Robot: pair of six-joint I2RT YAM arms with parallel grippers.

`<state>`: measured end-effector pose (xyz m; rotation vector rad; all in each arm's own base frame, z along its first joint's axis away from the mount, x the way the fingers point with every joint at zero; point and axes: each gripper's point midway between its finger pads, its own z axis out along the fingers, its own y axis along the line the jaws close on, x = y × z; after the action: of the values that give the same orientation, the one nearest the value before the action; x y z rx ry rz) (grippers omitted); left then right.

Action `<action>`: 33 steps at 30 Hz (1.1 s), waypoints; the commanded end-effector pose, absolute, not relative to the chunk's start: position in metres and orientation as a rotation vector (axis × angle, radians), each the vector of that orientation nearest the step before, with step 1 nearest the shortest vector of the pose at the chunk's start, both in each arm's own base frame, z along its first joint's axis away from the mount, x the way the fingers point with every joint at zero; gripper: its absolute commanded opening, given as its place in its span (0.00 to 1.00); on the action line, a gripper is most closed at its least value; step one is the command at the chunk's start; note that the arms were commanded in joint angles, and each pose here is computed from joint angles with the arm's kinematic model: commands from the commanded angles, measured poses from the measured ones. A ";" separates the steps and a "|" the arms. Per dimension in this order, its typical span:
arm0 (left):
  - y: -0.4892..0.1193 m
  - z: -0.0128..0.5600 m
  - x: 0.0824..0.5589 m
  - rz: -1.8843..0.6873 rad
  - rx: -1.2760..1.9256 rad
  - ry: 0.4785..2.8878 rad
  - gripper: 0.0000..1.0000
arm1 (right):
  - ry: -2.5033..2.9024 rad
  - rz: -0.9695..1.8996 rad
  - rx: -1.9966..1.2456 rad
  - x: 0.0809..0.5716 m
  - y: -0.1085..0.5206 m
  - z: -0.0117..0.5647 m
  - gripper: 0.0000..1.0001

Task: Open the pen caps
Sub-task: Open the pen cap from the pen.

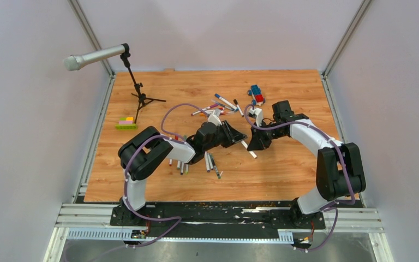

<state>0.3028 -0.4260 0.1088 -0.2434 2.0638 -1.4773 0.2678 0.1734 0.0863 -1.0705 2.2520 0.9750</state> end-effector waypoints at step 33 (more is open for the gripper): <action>-0.367 0.199 0.334 -1.499 -0.360 1.618 0.00 | 2.116 1.433 -0.969 0.247 0.196 0.125 0.00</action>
<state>0.2956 -0.4221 0.1432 -0.1884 1.8638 -1.6172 0.2527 0.1877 0.1054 -0.9342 2.2071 1.3424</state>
